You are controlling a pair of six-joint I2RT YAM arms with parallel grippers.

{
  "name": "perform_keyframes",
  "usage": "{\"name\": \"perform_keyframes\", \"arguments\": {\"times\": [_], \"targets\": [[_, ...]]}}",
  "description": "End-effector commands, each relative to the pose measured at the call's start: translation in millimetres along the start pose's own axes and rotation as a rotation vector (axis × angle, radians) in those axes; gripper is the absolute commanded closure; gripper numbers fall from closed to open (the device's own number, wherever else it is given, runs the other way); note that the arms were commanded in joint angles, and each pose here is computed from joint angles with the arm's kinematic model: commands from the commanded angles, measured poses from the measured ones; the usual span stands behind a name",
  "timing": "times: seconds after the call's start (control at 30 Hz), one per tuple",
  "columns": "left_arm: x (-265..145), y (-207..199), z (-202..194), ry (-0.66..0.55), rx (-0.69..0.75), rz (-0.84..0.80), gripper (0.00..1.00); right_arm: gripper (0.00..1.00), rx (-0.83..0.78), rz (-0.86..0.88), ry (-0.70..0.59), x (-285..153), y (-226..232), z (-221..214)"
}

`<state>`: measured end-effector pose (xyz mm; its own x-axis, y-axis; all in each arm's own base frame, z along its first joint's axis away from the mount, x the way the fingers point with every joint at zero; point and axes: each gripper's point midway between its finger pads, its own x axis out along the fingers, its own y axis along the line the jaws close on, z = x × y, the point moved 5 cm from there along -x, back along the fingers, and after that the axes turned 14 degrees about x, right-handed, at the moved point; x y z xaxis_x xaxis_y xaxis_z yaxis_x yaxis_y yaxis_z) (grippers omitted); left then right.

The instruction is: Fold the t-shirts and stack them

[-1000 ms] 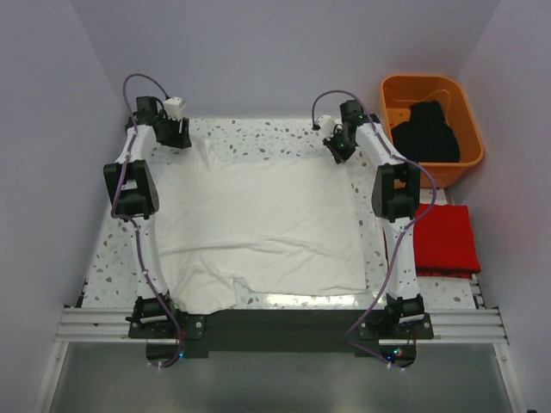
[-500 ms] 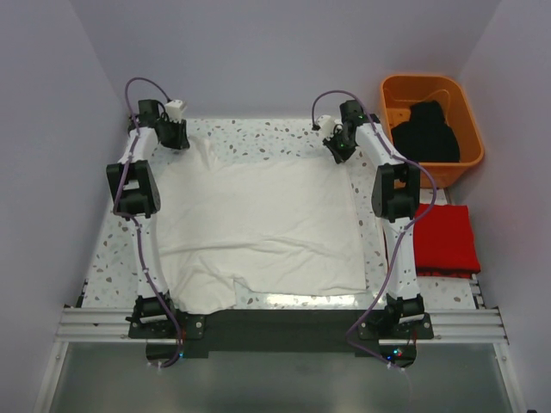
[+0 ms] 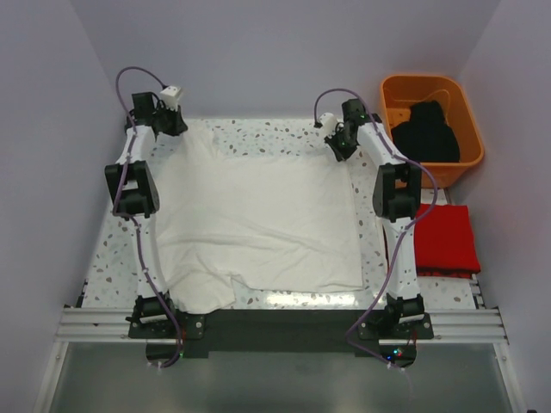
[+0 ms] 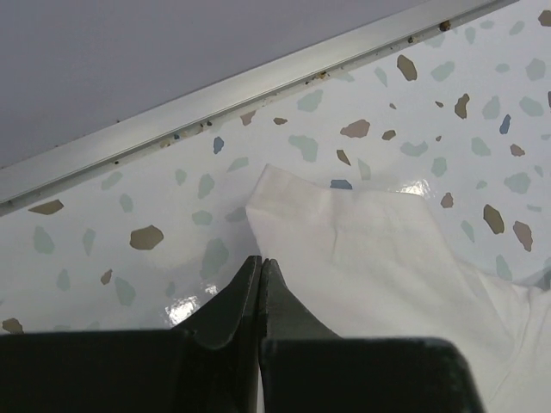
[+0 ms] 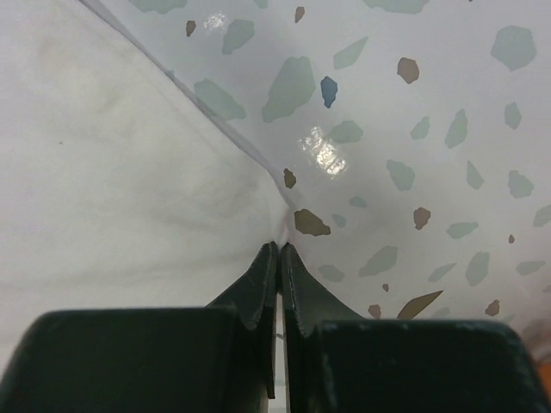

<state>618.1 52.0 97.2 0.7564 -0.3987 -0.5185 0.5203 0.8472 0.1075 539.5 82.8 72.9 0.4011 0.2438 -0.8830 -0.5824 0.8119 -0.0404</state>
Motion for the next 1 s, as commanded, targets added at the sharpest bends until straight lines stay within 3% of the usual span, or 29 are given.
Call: {"name": "perform_keyframes", "arguments": {"times": [0.0,0.47,0.97], "targets": [[-40,21,72,-0.181,0.135,0.056,1.00,1.00,-0.012,-0.038,-0.160,-56,-8,38],[-116,-14,81,-0.206,0.266,-0.044,1.00,1.00,-0.092,0.025,-0.166,-106,12,23],[-205,-85,39,-0.037,0.441,-0.073,1.00,1.00,-0.182,0.111,-0.083,-131,40,-20]]}}
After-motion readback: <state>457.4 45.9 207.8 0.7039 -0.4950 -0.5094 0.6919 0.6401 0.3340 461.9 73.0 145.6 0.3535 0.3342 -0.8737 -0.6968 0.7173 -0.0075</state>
